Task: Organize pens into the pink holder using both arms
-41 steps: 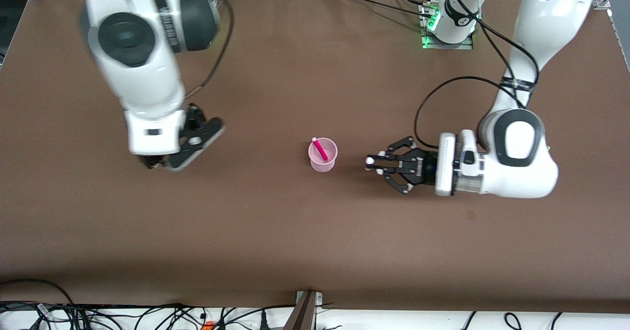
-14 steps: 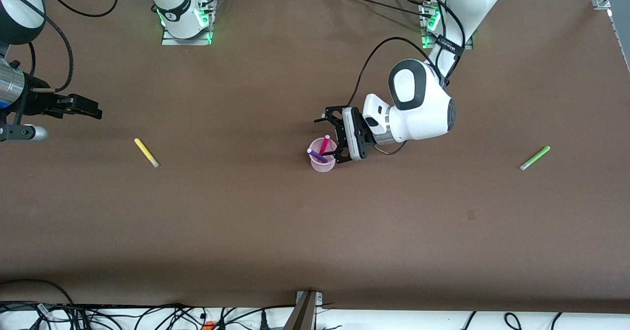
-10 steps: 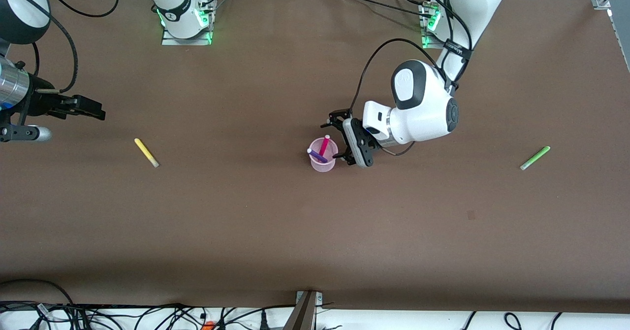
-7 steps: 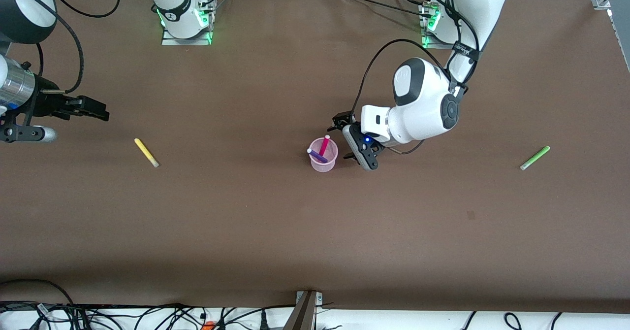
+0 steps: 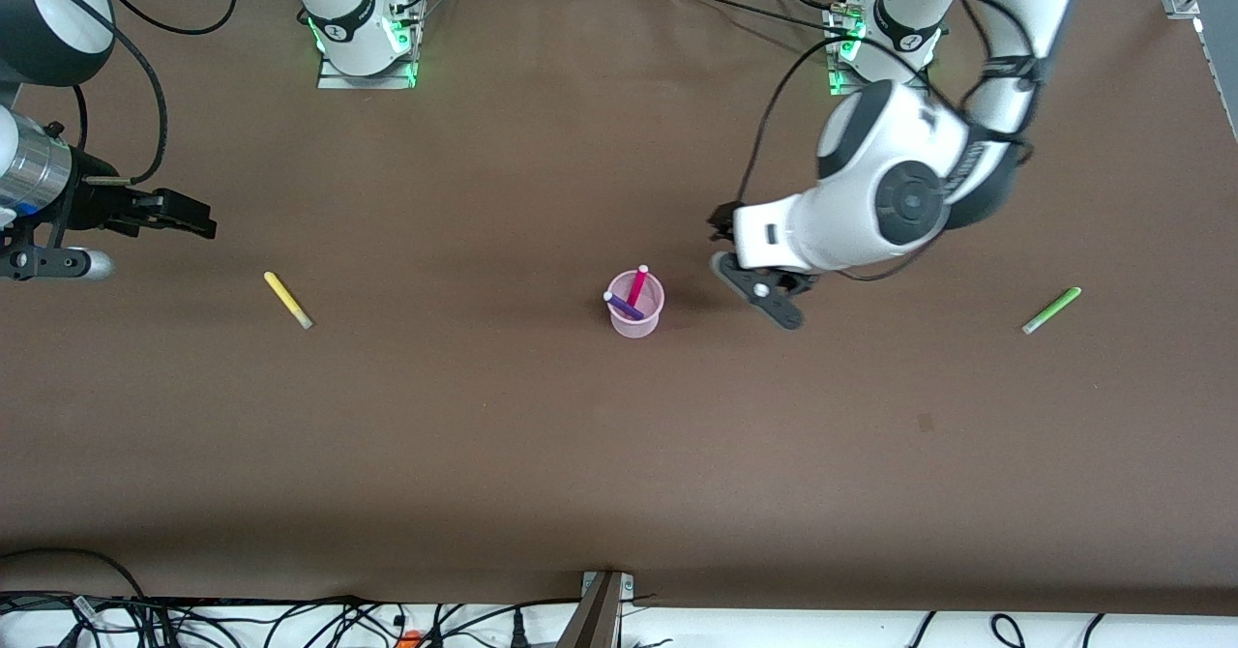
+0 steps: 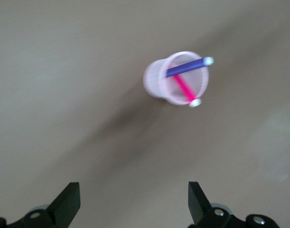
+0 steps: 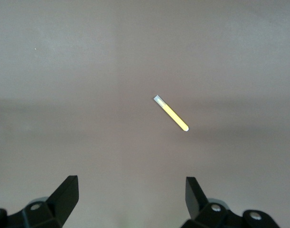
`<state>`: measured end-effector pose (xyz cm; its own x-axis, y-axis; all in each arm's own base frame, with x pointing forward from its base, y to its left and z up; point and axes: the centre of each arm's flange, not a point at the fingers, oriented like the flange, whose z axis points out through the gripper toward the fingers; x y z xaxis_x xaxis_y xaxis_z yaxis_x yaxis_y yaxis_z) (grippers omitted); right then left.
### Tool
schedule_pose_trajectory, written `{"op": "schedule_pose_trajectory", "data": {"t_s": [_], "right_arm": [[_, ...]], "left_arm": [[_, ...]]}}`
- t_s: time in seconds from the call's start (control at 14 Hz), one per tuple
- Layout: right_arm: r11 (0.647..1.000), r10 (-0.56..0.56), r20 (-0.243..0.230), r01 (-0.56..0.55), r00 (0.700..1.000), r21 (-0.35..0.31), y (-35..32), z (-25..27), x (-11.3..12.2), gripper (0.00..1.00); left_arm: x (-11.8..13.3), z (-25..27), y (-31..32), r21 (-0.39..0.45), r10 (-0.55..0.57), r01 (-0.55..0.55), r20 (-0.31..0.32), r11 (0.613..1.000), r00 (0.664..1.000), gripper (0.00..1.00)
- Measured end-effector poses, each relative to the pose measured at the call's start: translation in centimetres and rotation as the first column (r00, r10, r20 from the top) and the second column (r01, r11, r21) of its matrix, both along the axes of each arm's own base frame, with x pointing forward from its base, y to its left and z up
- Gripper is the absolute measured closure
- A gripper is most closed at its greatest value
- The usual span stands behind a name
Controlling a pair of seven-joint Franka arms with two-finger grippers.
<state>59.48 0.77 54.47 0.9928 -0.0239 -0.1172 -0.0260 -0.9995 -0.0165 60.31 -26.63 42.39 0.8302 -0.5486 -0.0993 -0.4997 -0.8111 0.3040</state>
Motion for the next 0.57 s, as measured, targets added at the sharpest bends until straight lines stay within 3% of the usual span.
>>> {"op": "schedule_pose_trajectory", "data": {"t_s": [0.29,0.57], "right_arm": [[1.000,0.000,0.009,0.000,1.000,-0.001,0.0,0.0,0.1,0.00],[1.000,0.000,0.016,0.000,1.000,-0.001,0.0,0.1,0.2,0.00]], "left_arm": [[3.6,6.7,10.9,0.115,0.110,-0.113,0.029,0.987,0.993,0.00],[3.8,12.4,16.9,0.256,0.152,-0.170,0.086,0.952,0.985,0.00]]}}
